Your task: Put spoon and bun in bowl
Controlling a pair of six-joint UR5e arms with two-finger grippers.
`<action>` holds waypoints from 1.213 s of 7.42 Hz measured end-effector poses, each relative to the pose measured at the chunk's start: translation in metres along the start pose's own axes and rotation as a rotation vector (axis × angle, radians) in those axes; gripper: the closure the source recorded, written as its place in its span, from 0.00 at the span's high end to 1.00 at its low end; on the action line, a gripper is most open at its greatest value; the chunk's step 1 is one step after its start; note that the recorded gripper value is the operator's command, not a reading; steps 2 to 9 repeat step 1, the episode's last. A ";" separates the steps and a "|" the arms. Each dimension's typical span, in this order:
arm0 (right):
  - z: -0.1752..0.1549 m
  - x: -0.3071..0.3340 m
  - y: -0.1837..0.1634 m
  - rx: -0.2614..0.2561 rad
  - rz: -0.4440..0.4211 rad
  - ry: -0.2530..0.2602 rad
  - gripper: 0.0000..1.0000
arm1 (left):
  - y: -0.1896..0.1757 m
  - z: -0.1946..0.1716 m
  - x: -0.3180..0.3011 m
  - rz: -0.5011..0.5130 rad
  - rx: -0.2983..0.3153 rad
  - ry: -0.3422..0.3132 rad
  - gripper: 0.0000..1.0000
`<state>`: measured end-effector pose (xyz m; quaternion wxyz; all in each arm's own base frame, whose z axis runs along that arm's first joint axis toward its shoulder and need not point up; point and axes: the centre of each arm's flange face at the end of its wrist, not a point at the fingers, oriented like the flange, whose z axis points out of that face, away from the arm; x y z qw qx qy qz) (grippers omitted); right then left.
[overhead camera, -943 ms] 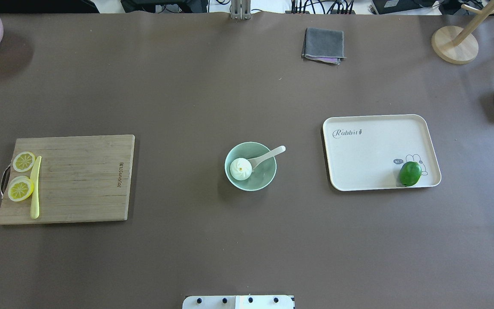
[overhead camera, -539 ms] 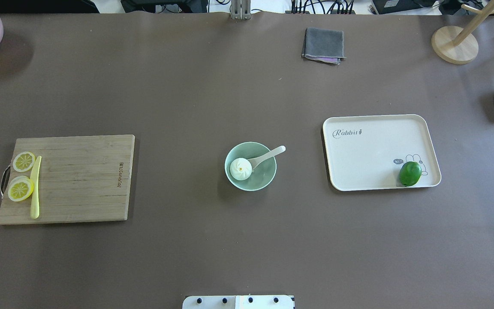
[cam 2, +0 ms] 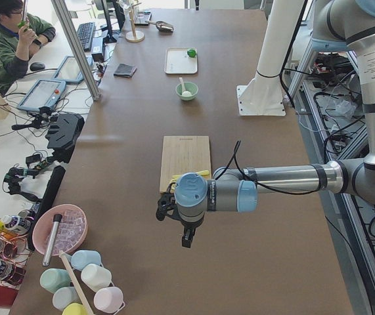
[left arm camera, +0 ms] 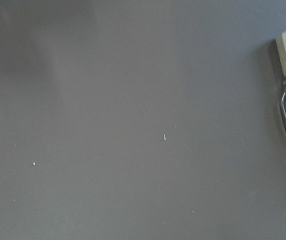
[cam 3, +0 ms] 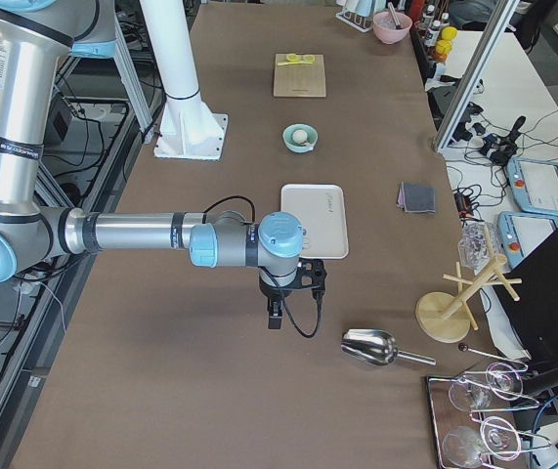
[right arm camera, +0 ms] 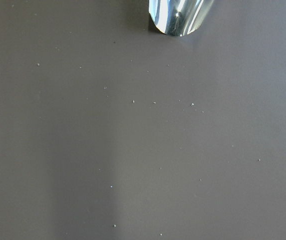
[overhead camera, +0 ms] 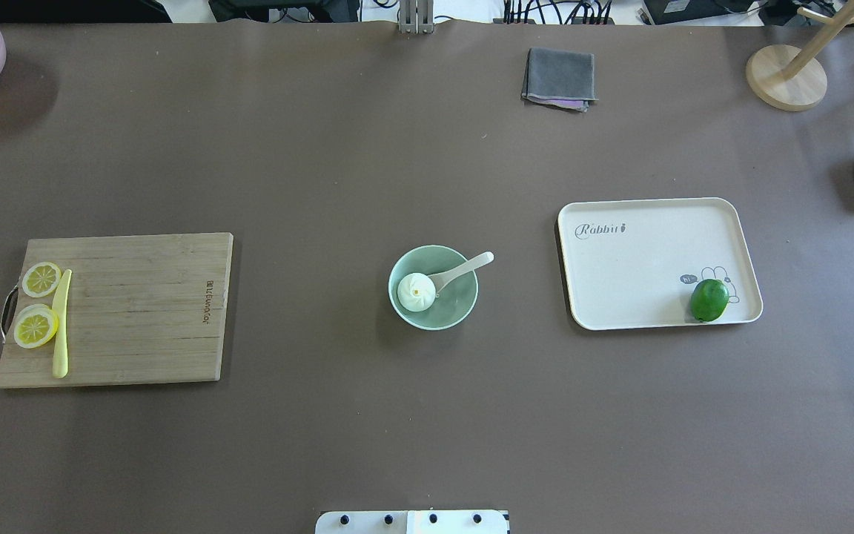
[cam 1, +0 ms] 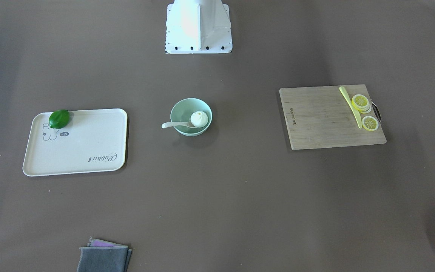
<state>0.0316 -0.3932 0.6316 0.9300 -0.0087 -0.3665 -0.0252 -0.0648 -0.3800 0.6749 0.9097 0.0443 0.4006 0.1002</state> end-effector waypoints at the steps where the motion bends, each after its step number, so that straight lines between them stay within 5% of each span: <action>1: 0.000 0.000 0.000 0.000 0.000 0.000 1.00 | 0.000 0.000 0.000 0.000 0.000 0.000 0.98; 9: 0.000 0.000 0.000 0.000 0.000 0.000 1.00 | 0.000 0.000 0.000 0.000 0.000 0.000 0.98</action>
